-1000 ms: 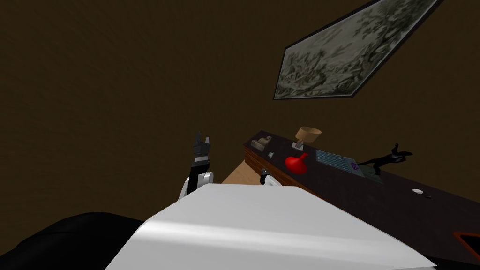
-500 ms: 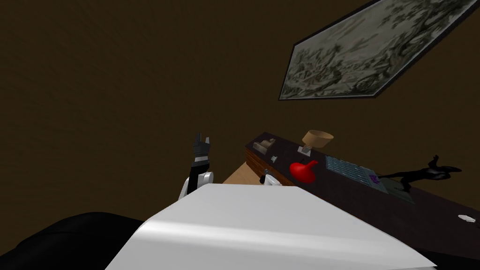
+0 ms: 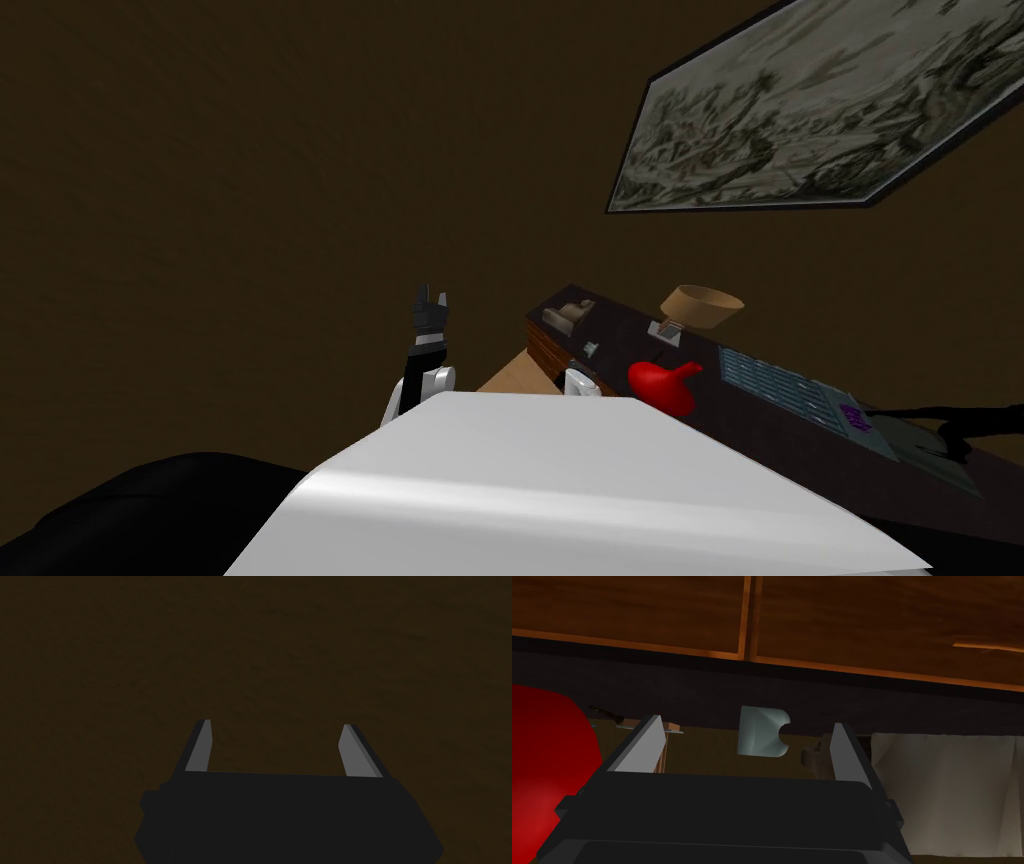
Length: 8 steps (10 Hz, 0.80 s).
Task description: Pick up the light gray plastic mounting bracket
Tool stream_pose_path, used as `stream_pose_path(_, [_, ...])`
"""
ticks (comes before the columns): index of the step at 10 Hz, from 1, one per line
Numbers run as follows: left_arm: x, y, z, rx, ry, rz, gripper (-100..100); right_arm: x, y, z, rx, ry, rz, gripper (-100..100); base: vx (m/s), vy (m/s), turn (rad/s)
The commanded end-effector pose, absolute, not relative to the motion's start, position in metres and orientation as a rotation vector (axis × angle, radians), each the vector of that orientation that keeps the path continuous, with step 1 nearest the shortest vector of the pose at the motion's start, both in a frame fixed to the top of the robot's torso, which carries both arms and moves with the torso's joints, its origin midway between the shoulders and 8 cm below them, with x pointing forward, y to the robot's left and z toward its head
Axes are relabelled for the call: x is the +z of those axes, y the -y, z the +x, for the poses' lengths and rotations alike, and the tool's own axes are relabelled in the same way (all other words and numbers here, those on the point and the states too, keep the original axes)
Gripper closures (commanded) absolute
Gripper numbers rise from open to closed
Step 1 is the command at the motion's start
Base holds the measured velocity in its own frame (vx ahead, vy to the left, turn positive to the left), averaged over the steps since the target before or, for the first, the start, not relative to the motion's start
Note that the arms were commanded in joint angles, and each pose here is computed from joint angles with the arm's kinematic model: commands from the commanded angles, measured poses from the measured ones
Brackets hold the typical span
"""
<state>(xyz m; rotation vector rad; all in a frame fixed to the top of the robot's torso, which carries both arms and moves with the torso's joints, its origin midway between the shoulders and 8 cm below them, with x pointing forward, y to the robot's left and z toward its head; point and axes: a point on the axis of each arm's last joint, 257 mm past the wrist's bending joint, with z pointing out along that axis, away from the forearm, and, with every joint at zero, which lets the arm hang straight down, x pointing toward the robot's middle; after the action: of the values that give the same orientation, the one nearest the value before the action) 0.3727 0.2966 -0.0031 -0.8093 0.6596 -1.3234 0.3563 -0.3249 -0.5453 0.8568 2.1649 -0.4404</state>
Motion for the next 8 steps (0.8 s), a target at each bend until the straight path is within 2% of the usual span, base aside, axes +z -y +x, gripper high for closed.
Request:
stream_pose_path(1, [-0.003,-0.297,0.373,-1.323,-0.66,-0.809,0,-0.546,0.332,0.354,-0.472,-2.158,0.857,-100,0.062,-0.037,0.052])
stream_pose_path(5, [-0.003,-0.297,0.373,-1.323,-0.66,-0.809,0,-0.537,0.358,0.357,-0.575,-2.112,0.857,-100,0.07,-0.037,0.086])
stream_pose_path(8, [-0.003,-0.297,0.373,-1.323,-0.66,-0.809,0,-0.529,0.38,0.357,-0.652,-2.073,0.864,-100,0.099,-0.096,0.085])
